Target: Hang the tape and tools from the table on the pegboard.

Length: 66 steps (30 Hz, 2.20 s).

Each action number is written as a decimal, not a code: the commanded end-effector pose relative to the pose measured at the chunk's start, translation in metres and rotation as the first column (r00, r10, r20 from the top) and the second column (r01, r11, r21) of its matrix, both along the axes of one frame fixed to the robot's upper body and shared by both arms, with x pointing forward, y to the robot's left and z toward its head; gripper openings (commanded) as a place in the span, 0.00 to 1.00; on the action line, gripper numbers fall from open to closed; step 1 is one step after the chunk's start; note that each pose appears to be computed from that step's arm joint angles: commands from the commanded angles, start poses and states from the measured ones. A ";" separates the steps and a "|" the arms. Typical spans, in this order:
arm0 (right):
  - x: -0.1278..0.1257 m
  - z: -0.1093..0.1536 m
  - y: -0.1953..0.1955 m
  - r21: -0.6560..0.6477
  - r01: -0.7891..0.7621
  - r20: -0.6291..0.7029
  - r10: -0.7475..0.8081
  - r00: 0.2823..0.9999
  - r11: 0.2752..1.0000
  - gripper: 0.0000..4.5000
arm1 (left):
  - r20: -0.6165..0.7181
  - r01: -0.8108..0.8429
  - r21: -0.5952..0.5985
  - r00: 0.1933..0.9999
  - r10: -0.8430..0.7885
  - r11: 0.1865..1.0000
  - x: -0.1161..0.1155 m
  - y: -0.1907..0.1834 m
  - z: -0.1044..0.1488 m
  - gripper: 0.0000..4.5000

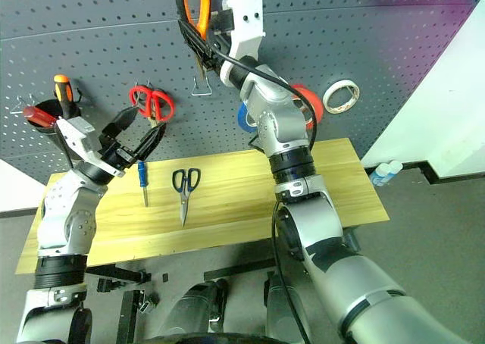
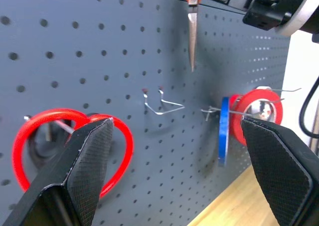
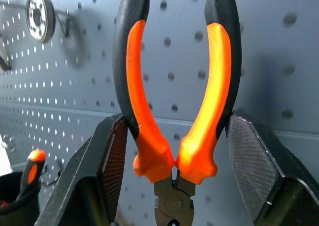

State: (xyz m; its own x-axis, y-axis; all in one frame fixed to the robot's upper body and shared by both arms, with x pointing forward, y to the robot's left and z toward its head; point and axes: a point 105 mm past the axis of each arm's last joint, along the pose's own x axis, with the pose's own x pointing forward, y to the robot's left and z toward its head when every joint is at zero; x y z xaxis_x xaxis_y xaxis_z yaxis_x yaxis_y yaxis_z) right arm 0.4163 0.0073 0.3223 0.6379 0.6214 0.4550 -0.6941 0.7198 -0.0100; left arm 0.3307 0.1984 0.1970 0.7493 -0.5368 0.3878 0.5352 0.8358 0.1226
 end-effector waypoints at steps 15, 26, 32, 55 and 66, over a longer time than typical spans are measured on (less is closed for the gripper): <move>0.017 -0.006 0.014 0.002 0.066 0.032 -0.066 0.997 0.998 0.59 | -0.026 -0.096 0.046 0.995 0.097 0.994 0.009 0.016 -0.005 0.95; 0.017 -0.008 0.018 0.019 0.055 0.036 -0.056 0.998 0.998 0.59 | -0.058 -0.069 0.069 0.996 0.073 0.995 0.005 0.010 -0.015 0.95; 0.010 0.001 0.023 0.033 0.028 0.076 -0.030 0.997 0.999 0.59 | -0.071 -0.056 0.072 0.996 0.061 0.996 0.002 0.008 -0.018 0.95; 0.001 -0.002 0.029 0.059 0.010 0.076 -0.015 0.997 0.998 0.59 | -0.133 -0.024 0.092 0.990 0.036 0.995 -0.016 0.006 -0.027 0.95; 0.006 -0.007 0.022 0.058 0.037 0.060 -0.040 0.997 0.998 0.59 | -0.143 0.002 0.079 0.990 0.010 0.997 -0.019 0.003 -0.023 0.95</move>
